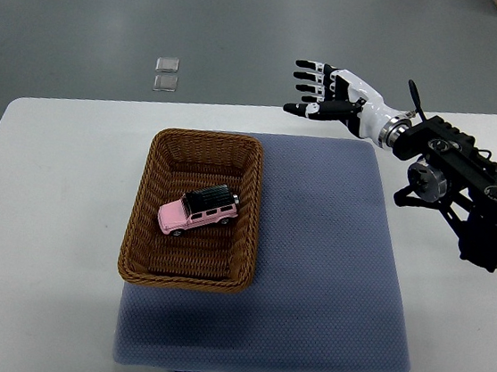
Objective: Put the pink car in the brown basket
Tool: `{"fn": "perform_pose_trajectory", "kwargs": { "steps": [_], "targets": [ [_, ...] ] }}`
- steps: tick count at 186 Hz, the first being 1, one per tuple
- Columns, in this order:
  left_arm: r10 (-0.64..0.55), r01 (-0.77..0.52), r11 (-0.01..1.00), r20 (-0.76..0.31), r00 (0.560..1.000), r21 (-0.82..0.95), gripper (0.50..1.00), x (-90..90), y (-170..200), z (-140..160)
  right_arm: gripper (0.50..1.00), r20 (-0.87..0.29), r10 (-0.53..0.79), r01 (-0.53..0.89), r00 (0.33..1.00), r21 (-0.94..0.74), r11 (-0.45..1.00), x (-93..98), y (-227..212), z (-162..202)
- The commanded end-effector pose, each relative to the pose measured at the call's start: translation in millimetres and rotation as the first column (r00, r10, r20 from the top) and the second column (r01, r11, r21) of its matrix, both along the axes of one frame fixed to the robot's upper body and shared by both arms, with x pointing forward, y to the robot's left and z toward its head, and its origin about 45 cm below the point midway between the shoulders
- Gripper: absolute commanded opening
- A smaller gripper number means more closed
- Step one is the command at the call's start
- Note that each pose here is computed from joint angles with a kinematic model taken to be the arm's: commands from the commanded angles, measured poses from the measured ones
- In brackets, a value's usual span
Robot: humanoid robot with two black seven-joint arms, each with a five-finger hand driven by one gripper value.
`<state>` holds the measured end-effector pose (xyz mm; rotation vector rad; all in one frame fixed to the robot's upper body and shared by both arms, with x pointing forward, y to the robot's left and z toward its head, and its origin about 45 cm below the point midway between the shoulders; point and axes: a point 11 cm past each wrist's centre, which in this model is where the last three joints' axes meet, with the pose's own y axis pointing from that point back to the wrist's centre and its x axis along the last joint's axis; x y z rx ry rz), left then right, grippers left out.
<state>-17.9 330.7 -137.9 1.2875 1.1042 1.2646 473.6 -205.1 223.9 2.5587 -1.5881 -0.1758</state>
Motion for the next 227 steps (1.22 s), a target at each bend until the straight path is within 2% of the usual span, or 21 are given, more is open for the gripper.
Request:
{"fn": "perform_pose_trajectory", "kwargs": {
  "steps": [1, 50, 102, 139, 227],
  "targets": [
    [0.0, 0.0, 1.0, 0.0, 1.0, 0.001, 1.0, 0.3, 0, 0, 0.895, -0.056, -0.104, 0.11, 0.993, 0.117, 0.987, 0.6, -19, -15],
    [0.0, 0.0, 1.0, 0.0, 1.0, 0.001, 1.0, 0.3, 0, 0, 0.895, -0.234, -0.282, 0.348, 0.93, 0.322, 0.88, -2.2, -47, -47],
    [-0.001, 0.001, 1.0, -0.003, 1.0, 0.002, 1.0, -1.6, 1, 0, 0.897, -0.204, -0.342, 0.395, 0.917, 0.356, 0.847, -0.1, -62, -46],
    [-0.001, 0.001, 1.0, -0.003, 1.0, -0.002, 1.0, -1.5, 0, 0, 0.897, -0.229, -0.421, 0.48, 0.878, 0.411, 0.775, 2.7, -86, -45],
    [-0.001, 0.001, 1.0, -0.001, 1.0, 0.001, 1.0, -0.6, 0, 0, 0.897, -0.229, -0.461, 0.514, 0.858, 0.395, 0.761, 2.9, -91, -46]
  ]
}}
